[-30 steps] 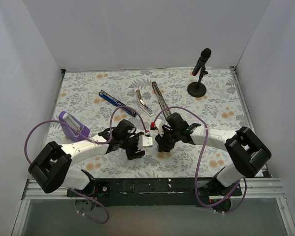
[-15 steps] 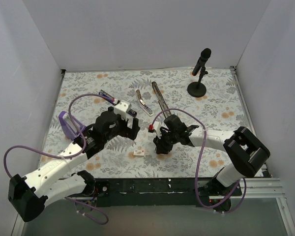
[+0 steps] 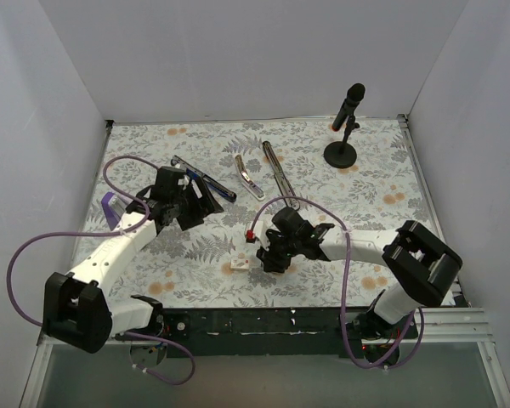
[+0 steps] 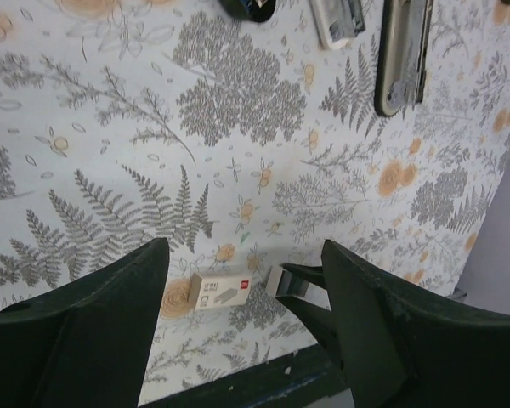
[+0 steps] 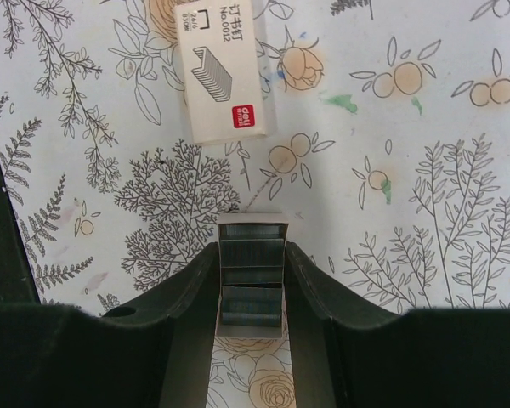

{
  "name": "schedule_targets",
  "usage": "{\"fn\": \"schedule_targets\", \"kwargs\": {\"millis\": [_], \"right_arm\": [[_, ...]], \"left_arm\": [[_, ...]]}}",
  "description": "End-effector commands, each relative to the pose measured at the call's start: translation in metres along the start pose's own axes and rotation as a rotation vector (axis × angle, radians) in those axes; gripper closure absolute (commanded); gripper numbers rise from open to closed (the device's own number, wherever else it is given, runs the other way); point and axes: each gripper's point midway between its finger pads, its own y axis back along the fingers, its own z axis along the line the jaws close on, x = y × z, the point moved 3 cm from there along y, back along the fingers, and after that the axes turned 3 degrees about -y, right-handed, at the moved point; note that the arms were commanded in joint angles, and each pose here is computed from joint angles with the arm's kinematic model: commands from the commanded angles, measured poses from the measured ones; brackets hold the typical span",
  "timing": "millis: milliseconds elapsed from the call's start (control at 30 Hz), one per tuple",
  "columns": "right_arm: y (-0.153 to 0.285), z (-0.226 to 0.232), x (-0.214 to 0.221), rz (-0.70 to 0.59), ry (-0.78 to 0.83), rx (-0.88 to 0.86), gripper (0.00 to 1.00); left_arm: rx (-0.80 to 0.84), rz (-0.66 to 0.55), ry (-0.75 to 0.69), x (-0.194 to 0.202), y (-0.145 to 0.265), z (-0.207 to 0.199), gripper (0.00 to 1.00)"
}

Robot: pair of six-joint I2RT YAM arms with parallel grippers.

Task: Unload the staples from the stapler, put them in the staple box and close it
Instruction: Close the staple box at the center of the board.

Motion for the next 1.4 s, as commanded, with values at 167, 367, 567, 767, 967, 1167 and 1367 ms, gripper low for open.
{"fn": "schedule_targets", "kwargs": {"millis": [167,367,567,767,967,1167,1367], "right_arm": [[-0.015,0.007,-0.014,0.054,0.152,0.018,0.59],[-0.023,0.009,-0.016,0.098,0.166,0.010,0.59],[-0.030,0.010,-0.021,0.114,0.185,0.009,0.59],[-0.033,0.013,-0.019,0.124,0.191,-0.004,0.59],[-0.035,0.020,-0.016,0.129,0.196,-0.039,0.59],[-0.035,0.027,-0.016,0.128,0.199,-0.074,0.59],[-0.036,0.029,-0.013,0.142,0.191,-0.094,0.59]], "left_arm": [[0.087,0.283,0.145,0.075,-0.014,0.021,0.37],[0.063,0.365,0.163,0.099,-0.025,0.038,0.38],[0.068,0.427,0.189,0.119,-0.033,0.048,0.41],[0.093,0.448,0.209,0.128,-0.035,0.049,0.48],[0.094,0.465,0.229,0.136,-0.038,0.051,0.53],[0.095,0.475,0.232,0.141,-0.040,0.051,0.58],[0.089,0.493,0.230,0.149,-0.041,0.050,0.62]]}}
